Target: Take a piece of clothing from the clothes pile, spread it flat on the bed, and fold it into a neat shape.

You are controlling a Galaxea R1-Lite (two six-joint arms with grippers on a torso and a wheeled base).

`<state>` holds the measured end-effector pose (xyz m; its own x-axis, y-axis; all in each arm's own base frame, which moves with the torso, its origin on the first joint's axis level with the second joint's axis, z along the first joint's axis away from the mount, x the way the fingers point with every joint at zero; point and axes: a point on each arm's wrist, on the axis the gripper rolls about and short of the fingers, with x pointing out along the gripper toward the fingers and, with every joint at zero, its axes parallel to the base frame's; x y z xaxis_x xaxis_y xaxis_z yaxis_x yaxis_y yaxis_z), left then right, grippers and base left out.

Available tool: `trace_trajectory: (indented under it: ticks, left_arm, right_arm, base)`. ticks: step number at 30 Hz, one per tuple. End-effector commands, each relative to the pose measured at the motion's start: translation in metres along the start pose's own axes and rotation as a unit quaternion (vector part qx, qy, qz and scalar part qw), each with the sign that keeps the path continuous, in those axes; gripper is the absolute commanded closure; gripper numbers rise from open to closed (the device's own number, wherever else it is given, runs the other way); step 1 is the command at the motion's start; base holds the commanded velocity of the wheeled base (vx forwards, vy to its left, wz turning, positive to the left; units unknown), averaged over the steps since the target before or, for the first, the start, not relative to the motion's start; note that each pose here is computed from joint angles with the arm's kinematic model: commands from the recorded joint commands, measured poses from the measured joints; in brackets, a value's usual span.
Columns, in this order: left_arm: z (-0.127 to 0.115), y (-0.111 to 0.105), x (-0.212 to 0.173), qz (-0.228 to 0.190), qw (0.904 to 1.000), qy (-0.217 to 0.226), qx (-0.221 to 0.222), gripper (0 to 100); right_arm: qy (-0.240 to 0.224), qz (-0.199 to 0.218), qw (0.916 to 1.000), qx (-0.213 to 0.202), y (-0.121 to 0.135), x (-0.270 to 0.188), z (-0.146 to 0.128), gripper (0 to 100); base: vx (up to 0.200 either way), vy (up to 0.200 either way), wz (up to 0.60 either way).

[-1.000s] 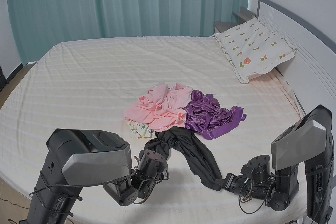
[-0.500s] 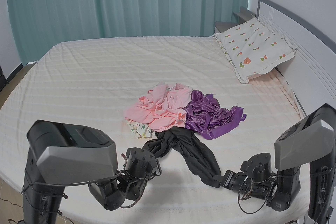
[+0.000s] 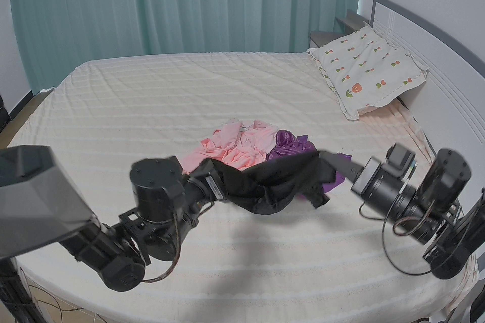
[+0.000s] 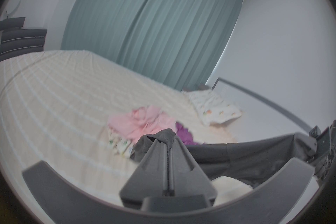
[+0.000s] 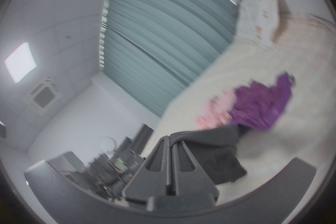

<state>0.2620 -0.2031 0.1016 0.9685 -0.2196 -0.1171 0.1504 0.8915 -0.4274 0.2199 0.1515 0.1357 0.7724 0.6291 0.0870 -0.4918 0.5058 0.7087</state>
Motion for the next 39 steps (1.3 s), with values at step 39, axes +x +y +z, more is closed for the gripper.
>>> trace_trajectory:
  ticks: [39]
  left_arm:
    - [-0.003, 0.027, -0.037, 0.018, 0.9985, -0.051, -0.005, 100]
  right_arm:
    - [0.069, 0.018, 0.9974, 0.011, 0.011, -0.012, -0.032, 100]
  base:
    - [-0.005, 0.000, 0.00]
